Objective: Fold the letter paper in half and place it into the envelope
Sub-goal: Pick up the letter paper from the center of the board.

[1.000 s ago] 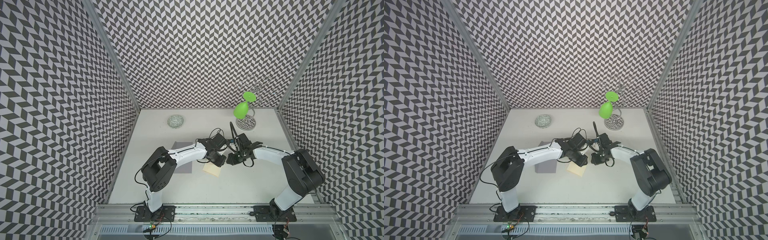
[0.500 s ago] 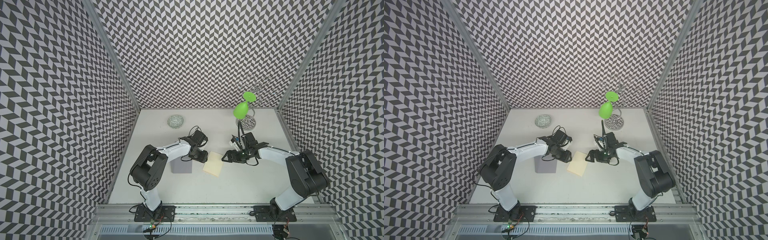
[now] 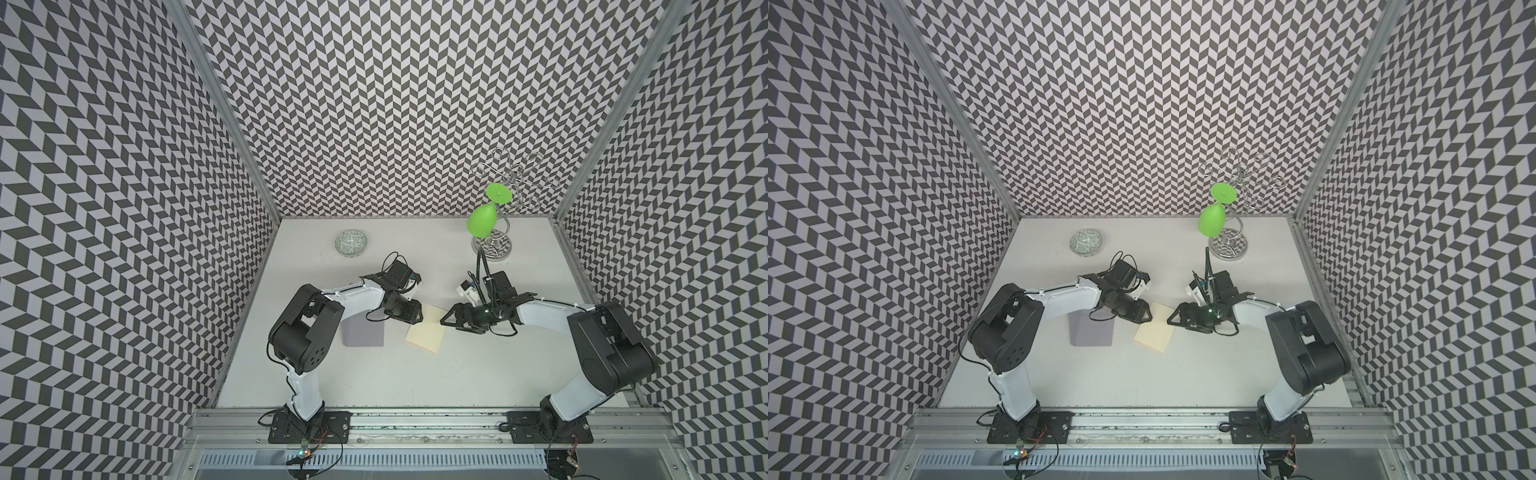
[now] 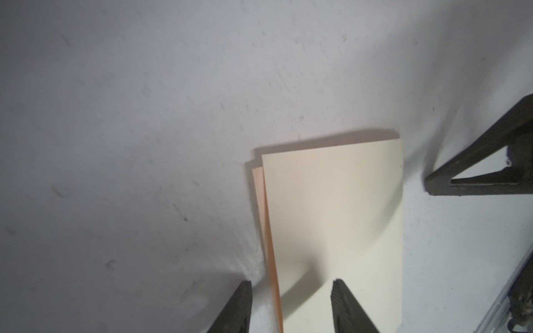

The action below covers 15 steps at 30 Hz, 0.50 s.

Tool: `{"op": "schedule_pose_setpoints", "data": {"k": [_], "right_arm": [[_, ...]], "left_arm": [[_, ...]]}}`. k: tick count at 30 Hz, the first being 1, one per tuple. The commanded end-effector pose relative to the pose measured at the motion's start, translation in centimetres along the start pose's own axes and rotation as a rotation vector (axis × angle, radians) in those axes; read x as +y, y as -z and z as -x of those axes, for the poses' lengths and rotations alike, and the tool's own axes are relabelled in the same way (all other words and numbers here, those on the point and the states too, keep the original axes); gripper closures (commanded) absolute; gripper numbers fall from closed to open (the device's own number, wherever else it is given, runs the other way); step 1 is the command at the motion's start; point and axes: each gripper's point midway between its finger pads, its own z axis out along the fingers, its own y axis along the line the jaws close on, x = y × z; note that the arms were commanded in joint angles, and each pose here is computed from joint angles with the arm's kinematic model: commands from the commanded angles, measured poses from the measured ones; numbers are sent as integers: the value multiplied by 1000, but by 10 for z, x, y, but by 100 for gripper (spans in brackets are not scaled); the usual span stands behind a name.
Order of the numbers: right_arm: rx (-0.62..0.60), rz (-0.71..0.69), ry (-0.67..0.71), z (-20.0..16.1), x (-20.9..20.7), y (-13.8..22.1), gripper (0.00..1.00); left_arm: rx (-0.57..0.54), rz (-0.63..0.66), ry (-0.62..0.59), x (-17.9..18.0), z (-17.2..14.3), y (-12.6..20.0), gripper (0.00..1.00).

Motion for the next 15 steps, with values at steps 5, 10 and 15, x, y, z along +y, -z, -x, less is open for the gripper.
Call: {"op": "schedule_pose_setpoints", "data": {"k": [5, 10, 15], "right_arm": [[84, -127, -156, -34, -48, -20, 10], [95, -128, -170, -37, -54, -25, 10], [96, -129, -173, -38, -57, -27, 12]], "left_arm": [[102, -103, 106, -6, -38, -18, 54], [119, -139, 130, -9, -46, -20, 57], [108, -172, 161, -10, -49, -18, 61]]}}
